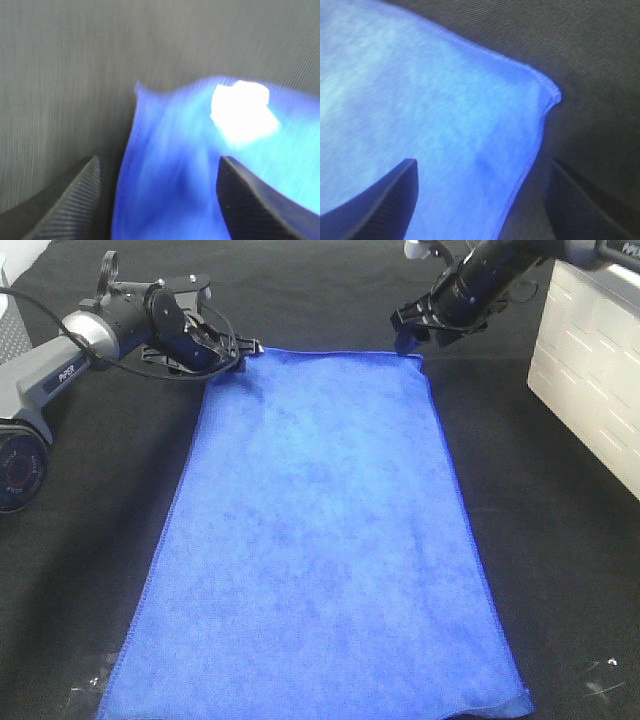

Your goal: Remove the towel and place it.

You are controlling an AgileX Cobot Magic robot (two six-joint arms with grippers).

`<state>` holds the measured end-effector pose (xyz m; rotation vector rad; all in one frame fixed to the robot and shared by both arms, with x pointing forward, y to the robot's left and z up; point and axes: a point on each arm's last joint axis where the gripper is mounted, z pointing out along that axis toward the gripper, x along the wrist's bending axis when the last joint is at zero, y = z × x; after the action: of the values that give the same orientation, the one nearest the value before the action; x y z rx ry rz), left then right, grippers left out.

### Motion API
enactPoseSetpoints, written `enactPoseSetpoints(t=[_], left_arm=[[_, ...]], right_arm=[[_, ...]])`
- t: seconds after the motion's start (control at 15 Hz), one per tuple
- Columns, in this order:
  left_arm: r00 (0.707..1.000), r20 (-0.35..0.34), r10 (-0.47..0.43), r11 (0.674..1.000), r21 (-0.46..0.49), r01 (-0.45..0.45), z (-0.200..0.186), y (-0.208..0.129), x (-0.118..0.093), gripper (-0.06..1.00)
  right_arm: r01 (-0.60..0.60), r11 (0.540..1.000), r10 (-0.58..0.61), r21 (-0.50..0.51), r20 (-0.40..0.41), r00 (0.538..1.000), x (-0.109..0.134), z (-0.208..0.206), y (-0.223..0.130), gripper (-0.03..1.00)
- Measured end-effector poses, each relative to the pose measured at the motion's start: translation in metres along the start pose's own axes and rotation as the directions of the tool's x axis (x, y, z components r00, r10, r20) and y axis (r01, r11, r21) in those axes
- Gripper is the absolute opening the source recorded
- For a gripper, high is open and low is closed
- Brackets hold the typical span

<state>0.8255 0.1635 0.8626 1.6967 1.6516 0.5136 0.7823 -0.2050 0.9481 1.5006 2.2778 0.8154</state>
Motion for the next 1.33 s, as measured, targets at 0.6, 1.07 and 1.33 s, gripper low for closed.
enactPoseSetpoints(t=[0.6,1.07,1.33], left_arm=[[1.0,0.004,0.006,0.999,0.043,-0.006,-0.059,0.045,-0.014,0.63],[0.995,-0.052,0.089,0.968,0.24,-0.074,-0.139,0.073,-0.021,0.63],[0.986,-0.09,0.142,0.976,0.178,-0.124,-0.172,0.096,-0.016,0.66]], right_arm=[[0.005,0.992,0.006,0.129,-0.087,0.996,0.015,-0.048,0.006,0.68],[-0.123,0.983,0.133,0.135,-0.071,0.989,0.029,-0.124,0.026,0.76],[-0.155,0.986,0.155,0.054,-0.005,0.988,0.033,-0.172,0.038,0.81]])
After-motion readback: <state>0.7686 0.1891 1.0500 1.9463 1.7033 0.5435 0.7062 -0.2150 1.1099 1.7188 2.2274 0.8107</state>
